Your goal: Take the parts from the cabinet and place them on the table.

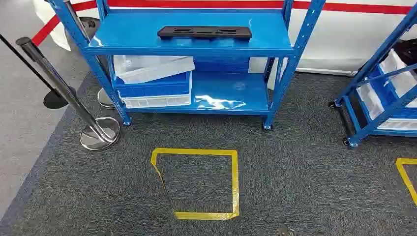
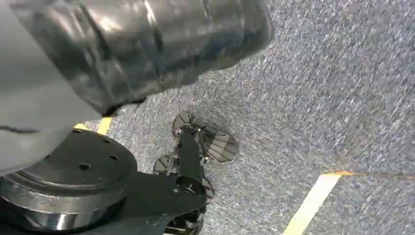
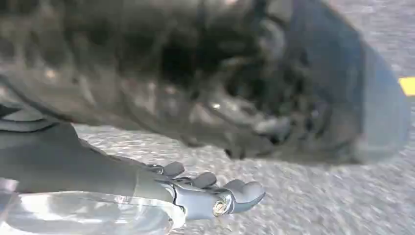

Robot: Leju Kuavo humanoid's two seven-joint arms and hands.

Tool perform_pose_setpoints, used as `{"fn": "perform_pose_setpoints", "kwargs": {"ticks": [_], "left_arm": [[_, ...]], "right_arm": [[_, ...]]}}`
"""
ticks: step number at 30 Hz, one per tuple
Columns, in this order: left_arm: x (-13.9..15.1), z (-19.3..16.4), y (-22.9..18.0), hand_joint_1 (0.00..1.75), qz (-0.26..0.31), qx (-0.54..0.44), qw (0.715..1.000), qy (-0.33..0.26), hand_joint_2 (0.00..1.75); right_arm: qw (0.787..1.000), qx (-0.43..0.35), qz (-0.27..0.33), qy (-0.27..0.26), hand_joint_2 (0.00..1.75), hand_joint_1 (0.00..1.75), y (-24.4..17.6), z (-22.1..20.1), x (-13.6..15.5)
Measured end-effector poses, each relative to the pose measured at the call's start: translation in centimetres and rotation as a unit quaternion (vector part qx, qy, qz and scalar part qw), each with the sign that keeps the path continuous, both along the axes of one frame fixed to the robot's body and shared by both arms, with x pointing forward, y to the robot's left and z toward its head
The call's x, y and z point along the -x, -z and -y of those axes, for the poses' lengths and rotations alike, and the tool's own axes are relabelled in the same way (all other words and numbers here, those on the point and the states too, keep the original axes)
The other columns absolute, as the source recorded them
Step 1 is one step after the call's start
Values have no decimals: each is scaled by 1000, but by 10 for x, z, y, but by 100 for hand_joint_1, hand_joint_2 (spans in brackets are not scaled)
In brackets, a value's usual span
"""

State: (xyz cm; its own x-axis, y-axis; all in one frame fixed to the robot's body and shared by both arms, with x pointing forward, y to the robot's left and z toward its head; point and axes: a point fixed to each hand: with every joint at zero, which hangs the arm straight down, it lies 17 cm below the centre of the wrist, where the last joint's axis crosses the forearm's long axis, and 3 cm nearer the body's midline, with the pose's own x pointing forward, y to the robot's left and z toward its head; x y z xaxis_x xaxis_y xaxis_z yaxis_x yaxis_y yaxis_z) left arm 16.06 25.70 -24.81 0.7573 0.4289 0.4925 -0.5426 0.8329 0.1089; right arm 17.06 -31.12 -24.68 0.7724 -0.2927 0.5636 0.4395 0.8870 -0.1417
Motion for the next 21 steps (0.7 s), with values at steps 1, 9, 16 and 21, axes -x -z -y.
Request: {"fn": "perform_pose_setpoints", "kwargs": {"ticks": [1, 9, 16, 21], "left_arm": [[-1, -1, 0, 0, 1, -2, 1000, -4, 0], [-6, -10, -5, 0, 24, -15, 999, -32, 0], [-12, -14, -8, 0, 41, -22, 998, -32, 0], [-18, -14, -12, 0, 59, -25, 998, -23, 0]], "right_arm": [[1000, 5, 16, 7, 0, 0, -3, 5, -5], [990, 65, 119, 28, 0, 0, -38, 50, -53], [982, 98, 160, 6, 175, 0, -60, 63, -82], [972, 97, 209, -42, 175, 0, -80, 51, -108]]}}
